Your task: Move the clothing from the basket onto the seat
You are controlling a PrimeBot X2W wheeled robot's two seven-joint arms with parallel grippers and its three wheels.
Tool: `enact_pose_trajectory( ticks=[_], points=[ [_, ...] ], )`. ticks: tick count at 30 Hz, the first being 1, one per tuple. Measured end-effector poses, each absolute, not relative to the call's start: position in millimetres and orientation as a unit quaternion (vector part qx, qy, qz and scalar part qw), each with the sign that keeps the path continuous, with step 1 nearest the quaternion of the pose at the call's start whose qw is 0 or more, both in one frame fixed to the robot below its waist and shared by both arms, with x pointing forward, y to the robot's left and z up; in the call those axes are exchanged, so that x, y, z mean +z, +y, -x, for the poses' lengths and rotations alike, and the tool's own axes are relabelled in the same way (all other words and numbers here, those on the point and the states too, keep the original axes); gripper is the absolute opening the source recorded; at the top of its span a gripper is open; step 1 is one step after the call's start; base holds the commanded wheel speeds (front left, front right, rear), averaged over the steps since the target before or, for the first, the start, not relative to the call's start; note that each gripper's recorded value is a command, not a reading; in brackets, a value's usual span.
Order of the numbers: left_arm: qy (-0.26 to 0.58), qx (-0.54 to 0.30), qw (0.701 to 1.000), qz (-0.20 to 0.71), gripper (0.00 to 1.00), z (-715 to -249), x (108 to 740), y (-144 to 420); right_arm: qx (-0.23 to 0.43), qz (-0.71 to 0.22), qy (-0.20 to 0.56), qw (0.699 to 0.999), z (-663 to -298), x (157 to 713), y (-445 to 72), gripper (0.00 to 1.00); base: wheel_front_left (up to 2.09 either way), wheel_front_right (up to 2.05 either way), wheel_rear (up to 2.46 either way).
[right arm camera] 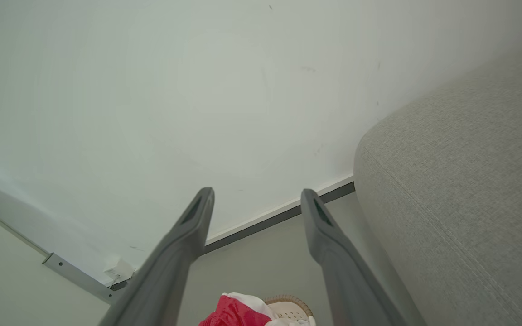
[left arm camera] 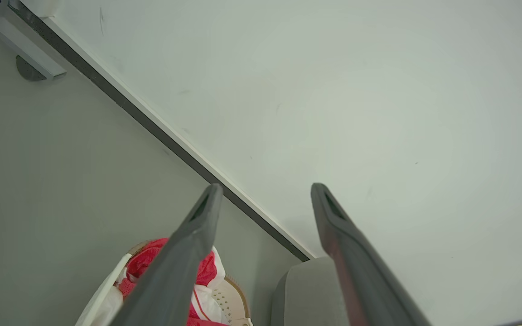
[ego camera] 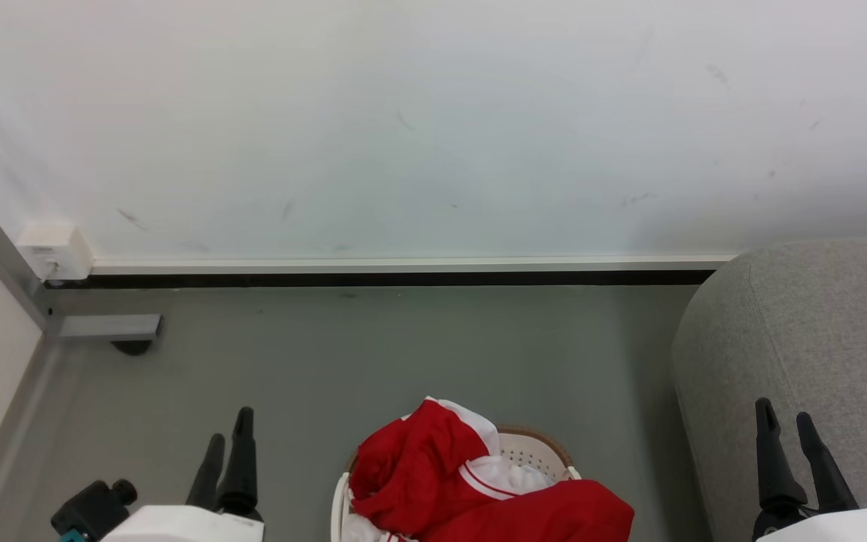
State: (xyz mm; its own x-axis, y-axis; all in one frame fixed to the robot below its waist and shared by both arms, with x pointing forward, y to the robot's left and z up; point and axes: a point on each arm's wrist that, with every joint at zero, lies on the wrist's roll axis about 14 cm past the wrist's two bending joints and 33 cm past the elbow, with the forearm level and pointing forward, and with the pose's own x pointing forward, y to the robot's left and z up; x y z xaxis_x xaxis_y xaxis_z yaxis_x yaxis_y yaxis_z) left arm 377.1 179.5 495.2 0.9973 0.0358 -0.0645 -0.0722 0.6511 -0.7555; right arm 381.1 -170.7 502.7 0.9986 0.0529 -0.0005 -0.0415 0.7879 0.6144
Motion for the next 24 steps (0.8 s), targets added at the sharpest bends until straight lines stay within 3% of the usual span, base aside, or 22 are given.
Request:
enact_pose_trajectory(
  ticks=[11, 24],
  points=[
    [0.008, 0.028, 0.946, 0.323, 1.0, -375.3, 501.1, 181.3, 0.04, -0.241, 0.011, 0.97, -379.6, 499.3, -164.2, 1.0, 0.0, 0.0, 0.0],
    [0.0, 0.028, 0.968, 0.25, 1.0, -371.2, 500.0, 182.1, 0.057, -0.169, 0.002, 0.984, -378.6, 500.6, -156.6, 1.0, 0.0, 0.0, 0.0]
  ],
)
